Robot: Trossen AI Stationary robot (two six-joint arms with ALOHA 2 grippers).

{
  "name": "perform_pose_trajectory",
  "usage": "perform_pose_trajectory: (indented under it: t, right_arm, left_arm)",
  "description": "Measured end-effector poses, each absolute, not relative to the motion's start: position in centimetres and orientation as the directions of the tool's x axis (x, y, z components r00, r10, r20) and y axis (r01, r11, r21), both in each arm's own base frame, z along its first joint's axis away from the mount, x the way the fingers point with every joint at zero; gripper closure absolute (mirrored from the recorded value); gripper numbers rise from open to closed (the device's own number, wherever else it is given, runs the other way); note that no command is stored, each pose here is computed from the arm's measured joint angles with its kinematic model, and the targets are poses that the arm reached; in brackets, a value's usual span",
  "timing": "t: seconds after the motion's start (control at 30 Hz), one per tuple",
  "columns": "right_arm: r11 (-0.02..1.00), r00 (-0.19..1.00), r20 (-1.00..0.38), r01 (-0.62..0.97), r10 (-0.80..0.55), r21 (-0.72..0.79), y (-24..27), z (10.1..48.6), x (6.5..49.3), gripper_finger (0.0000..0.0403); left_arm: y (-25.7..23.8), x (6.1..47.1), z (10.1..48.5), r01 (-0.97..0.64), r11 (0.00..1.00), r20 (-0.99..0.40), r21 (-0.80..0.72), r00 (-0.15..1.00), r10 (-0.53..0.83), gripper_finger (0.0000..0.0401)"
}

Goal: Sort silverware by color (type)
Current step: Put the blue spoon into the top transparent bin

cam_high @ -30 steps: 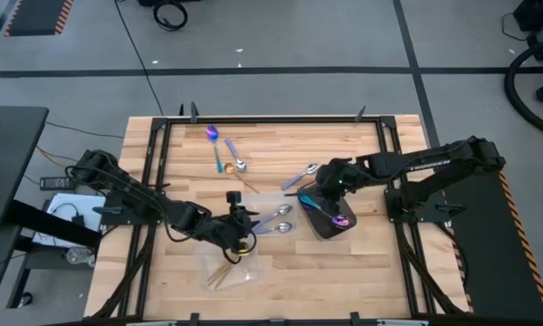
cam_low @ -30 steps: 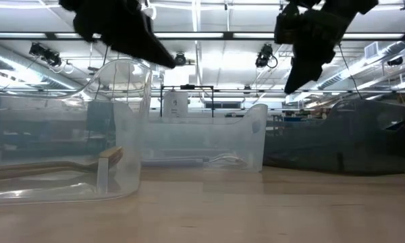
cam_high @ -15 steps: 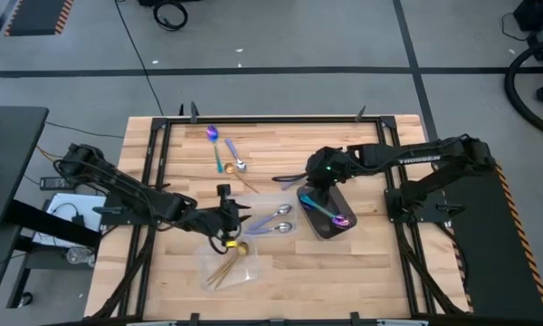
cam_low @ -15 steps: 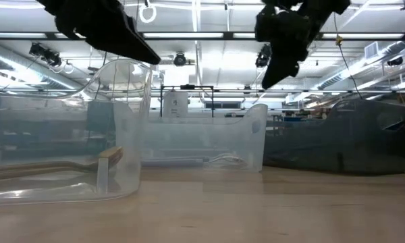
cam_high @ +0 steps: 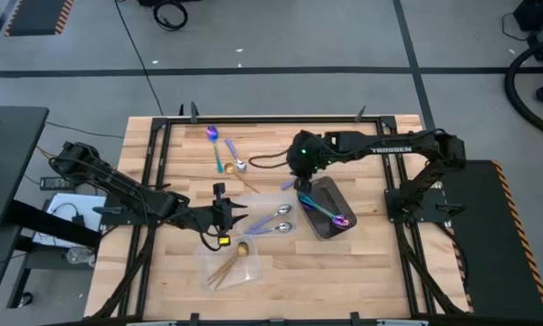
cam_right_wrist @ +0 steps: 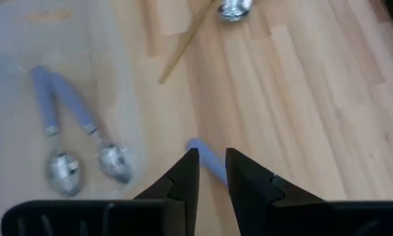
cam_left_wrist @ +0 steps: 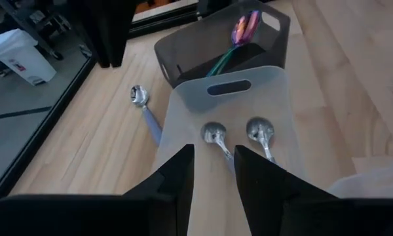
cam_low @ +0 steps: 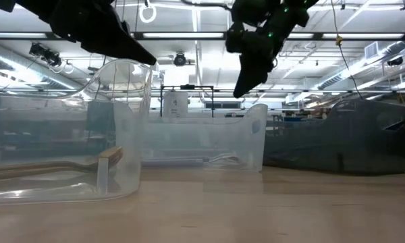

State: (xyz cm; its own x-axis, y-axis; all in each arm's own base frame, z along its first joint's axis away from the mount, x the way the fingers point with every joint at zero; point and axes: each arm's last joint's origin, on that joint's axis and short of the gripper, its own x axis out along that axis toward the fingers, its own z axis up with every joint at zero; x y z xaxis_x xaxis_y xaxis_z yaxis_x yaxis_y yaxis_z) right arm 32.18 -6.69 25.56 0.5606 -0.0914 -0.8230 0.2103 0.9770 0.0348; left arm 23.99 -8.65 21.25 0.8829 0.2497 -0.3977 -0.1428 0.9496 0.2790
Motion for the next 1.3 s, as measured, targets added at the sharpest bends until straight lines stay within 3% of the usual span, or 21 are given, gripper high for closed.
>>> perform_pose_trajectory:
  t: [0.3, 0.67, 1.0, 1.3]
  right_arm:
    - [0.985, 0.530, -0.847, 0.125, 0.036, 0.120, -10.2, 23.4, 32.1, 0.0263]
    - [0.976, 0.452, -0.889, 0.155, 0.067, 0.152, -12.5, 21.3, 31.6, 0.0196]
    - [0.973, 0.360, -0.927, 0.152, 0.110, 0.175, -12.9, 19.8, 31.1, 0.0181]
    - [0.993, 0.339, -0.935, 0.017, 0.107, 0.120, -12.2, 19.9, 31.2, 0.0181]
  left_arm:
    - [-9.2, 23.9, 21.5, -0.134, 0.957, -0.378, 0.258, 0.897, 0.228, 0.0285]
    - [-9.0, 24.1, 21.5, -0.156, 0.960, -0.373, 0.231, 0.897, 0.236, 0.0285]
    - [-9.0, 24.0, 21.5, -0.153, 0.961, -0.378, 0.232, 0.896, 0.234, 0.0285]
    - [-9.1, 24.1, 21.4, -0.126, 0.973, -0.390, 0.194, 0.900, 0.194, 0.0285]
